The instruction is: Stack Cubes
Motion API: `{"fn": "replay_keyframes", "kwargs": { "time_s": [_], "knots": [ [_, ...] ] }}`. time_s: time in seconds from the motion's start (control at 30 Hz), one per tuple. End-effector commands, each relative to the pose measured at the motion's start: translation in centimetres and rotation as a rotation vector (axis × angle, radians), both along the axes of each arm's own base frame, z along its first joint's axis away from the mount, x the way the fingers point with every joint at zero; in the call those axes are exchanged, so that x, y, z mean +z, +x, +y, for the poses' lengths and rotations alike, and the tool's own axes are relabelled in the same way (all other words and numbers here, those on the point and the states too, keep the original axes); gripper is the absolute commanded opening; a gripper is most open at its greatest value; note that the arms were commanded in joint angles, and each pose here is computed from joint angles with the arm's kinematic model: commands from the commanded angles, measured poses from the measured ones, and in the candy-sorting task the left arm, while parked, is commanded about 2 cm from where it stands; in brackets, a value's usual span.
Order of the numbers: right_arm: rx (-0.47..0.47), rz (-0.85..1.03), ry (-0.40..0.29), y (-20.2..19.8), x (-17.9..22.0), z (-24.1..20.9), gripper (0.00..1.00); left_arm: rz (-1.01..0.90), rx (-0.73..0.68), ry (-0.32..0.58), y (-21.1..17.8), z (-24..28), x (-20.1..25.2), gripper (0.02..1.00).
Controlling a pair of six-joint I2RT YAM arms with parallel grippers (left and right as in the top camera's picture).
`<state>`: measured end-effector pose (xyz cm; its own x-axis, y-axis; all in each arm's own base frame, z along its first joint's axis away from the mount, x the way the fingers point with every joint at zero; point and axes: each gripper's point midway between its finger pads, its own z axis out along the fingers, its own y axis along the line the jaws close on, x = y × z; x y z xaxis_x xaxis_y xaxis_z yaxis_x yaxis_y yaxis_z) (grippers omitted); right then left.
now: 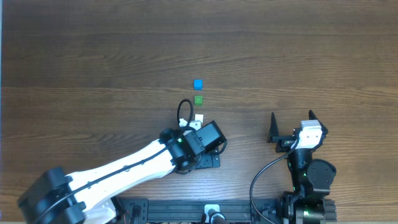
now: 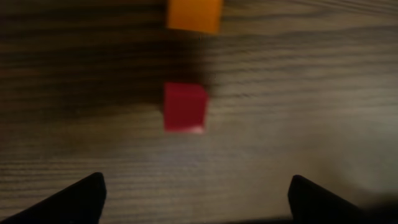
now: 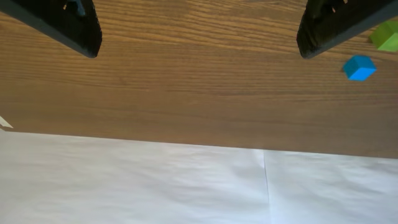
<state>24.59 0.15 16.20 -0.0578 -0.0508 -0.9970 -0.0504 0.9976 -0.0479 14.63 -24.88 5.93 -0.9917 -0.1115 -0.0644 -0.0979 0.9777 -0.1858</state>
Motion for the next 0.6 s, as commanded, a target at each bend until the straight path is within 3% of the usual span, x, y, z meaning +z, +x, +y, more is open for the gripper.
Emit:
{"fn": "replay_keyframes", "kwargs": {
  "time_s": [0.03,0.27,0.6],
  "knots": [
    [0.003,0.002,-0.005,0.0,-0.3,0.1,0.991,-0.035,0.066,0.083,1.2,0.6,-1.6,0.897],
    [0.003,0.002,-0.005,0.0,-0.3,0.1,0.993,-0.064,0.08,0.155,2.2,1.0,-3.6,0.875],
    [0.003,0.002,-0.005,0.0,-0.3,0.1,0.993,-0.086,-0.003,0.143,2.9,-0.2,-4.8,0.818]
  ]
}}
